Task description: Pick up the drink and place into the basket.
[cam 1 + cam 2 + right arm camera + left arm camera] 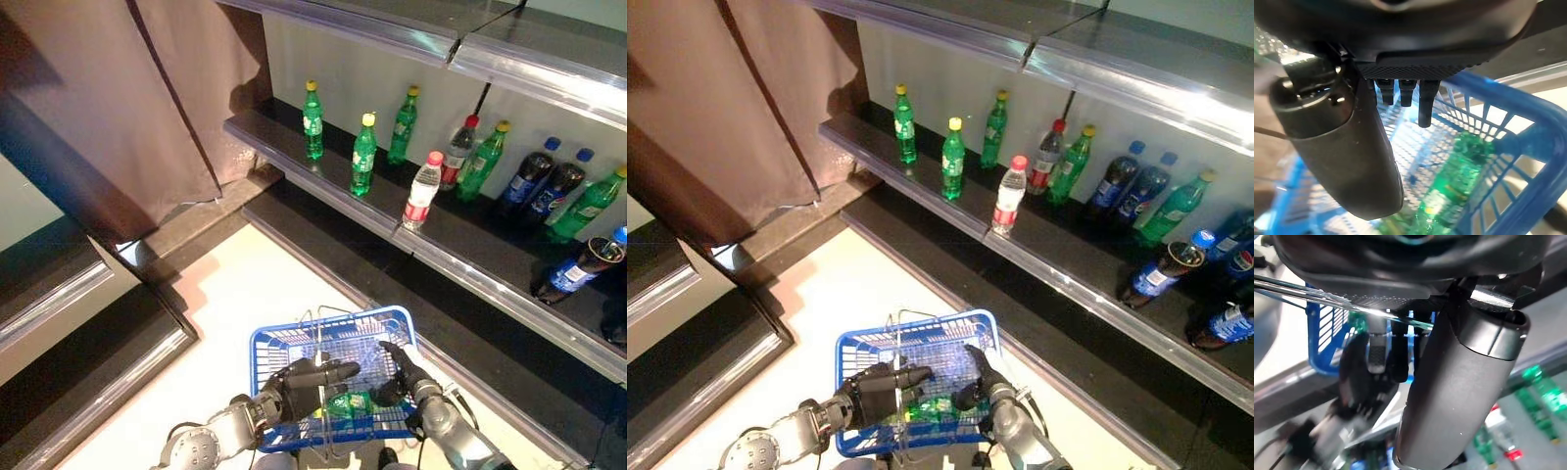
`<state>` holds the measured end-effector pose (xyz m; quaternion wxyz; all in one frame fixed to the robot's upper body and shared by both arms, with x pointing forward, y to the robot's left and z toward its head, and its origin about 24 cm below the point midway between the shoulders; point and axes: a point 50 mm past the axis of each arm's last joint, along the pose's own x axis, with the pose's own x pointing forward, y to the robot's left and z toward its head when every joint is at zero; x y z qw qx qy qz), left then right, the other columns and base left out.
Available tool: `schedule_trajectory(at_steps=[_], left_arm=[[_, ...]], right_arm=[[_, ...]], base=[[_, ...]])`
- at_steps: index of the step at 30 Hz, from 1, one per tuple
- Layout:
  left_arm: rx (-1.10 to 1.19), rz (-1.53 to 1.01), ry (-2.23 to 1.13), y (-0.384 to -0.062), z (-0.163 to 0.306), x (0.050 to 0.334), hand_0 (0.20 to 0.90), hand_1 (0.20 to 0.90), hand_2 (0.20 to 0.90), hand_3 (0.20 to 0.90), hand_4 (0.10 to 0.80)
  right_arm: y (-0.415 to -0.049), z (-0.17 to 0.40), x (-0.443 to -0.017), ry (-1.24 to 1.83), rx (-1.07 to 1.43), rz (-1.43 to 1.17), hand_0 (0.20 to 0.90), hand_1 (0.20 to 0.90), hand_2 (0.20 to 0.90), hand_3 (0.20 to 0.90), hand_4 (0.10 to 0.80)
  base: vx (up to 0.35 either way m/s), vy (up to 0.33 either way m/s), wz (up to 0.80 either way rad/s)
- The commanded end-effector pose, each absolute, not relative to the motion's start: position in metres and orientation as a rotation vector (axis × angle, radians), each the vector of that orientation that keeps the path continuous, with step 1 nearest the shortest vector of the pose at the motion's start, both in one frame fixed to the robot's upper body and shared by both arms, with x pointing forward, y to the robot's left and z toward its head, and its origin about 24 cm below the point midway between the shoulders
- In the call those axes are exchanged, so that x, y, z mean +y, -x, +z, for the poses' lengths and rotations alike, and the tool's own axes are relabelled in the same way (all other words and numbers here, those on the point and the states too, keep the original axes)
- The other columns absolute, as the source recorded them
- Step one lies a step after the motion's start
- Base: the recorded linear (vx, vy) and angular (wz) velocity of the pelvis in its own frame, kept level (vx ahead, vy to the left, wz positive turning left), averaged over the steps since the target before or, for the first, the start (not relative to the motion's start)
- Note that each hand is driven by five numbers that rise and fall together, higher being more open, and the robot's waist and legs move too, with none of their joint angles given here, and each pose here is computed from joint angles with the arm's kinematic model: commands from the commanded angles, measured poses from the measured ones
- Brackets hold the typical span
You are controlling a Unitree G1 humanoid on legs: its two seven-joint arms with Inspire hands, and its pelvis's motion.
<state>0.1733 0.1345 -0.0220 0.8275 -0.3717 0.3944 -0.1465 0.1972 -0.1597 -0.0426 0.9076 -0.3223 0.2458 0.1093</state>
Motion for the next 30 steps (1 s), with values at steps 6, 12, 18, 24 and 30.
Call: schedule_trajectory(at_steps=[6, 12, 18, 24, 30], left_arm=[[0.342, -0.348, 0.947, -0.204, 0.056, 0.146, 0.3, 0.3, 0.3, 0.2, 0.1], [0.37, -0.163, 0.861, -0.204, 0.036, 0.161, 0.3, 0.3, 0.3, 0.2, 0.1], [0.415, 0.03, 0.813, -0.197, 0.011, 0.175, 0.3, 0.3, 0.3, 0.2, 0.1], [0.396, 0.154, 0.804, -0.195, -0.005, 0.187, 0.3, 0.3, 0.3, 0.2, 0.1], [0.327, 0.213, 0.805, -0.203, -0.008, 0.186, 0.3, 0.3, 0.3, 0.2, 0.1]], right_arm=[[-0.226, 0.052, -0.205, 0.569, -0.003, -0.026, 0.9, 0.9, 0.9, 0.9, 0.8], [-0.219, 0.082, -0.2, 0.328, -0.237, -0.086, 0.9, 0.9, 0.9, 0.9, 0.8], [-0.209, 0.105, -0.194, 0.221, -0.428, -0.05, 0.9, 0.9, 0.9, 0.9, 0.8], [-0.214, 0.105, -0.193, 0.196, -0.444, -0.008, 0.9, 0.9, 0.9, 0.9, 0.8], [-0.227, 0.106, -0.192, 0.186, -0.453, 0.018, 0.9, 0.9, 0.9, 0.9, 0.8]], base=[[-0.059, -0.021, -0.04], [-0.055, -0.032, -0.05], [-0.084, -0.103, -0.05], [-0.165, -0.13, -0.03], [-0.24, -0.03, -0.08]])
